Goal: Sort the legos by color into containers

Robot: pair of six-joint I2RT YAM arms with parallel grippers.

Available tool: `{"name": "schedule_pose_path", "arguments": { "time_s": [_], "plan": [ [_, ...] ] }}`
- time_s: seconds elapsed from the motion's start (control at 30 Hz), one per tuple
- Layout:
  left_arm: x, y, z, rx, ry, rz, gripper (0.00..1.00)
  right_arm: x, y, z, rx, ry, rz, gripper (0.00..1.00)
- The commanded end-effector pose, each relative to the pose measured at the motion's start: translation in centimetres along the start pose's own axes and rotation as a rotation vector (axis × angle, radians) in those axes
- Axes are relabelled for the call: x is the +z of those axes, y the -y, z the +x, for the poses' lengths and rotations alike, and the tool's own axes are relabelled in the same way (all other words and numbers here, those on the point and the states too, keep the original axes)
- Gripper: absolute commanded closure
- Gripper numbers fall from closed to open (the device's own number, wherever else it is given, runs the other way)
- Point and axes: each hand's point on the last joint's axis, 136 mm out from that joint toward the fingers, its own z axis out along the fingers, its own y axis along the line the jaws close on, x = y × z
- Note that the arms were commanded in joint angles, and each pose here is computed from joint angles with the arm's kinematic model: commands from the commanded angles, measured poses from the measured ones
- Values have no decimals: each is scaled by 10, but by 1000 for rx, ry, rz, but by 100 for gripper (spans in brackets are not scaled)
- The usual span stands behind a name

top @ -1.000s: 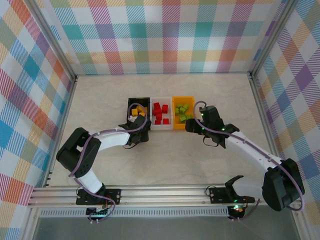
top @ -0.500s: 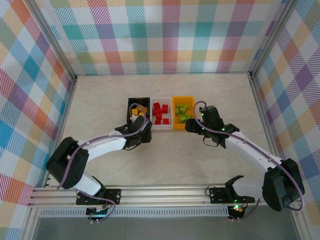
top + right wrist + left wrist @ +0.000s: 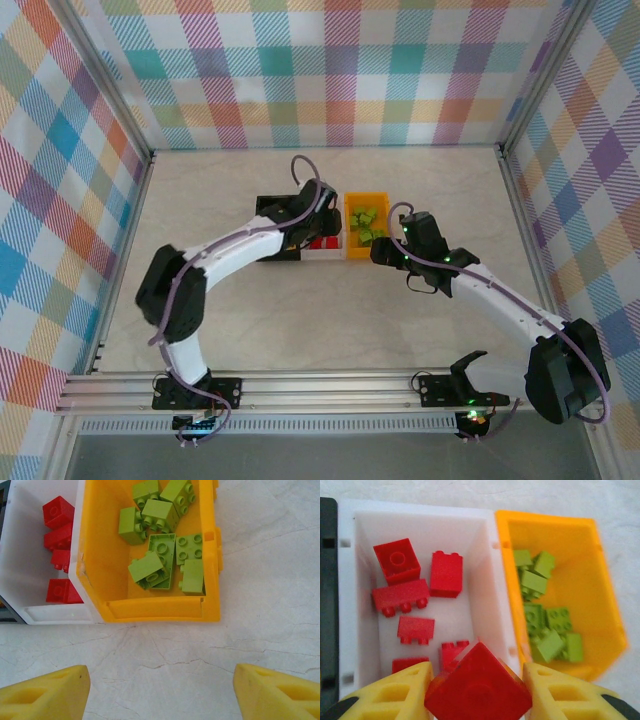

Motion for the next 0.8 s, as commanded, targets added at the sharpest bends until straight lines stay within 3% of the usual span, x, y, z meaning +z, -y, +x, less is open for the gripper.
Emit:
{"name": "schedule_pose_path", "arguments": {
  "time_s": [0.0,0.17,0.4,0.63,0.67,0.7,0.77],
  "plan": [
    [19,-13,-3,10,-49,-52,64,-1,0,1,7,3,-8,24],
    [40,-8,-9,11,-69,-65,63,-2,-1,0,5,9,-14,24],
    [45,4,-11,-3,-75,-16,41,-5,-1,-1,4,14,-14,23],
    [1,9,-27,0,7,20,26,-11,2,-4,8,36,3,17],
    [-8,8,-30,-4,28,28,25,-12,2,-5,9,43,4,13],
    [-21,6,-32,-10,54,39,23,-14,3,-6,9,50,7,2],
    [-46,2,-37,-22,109,62,0,-18,5,-8,9,69,13,0]
  ]
}}
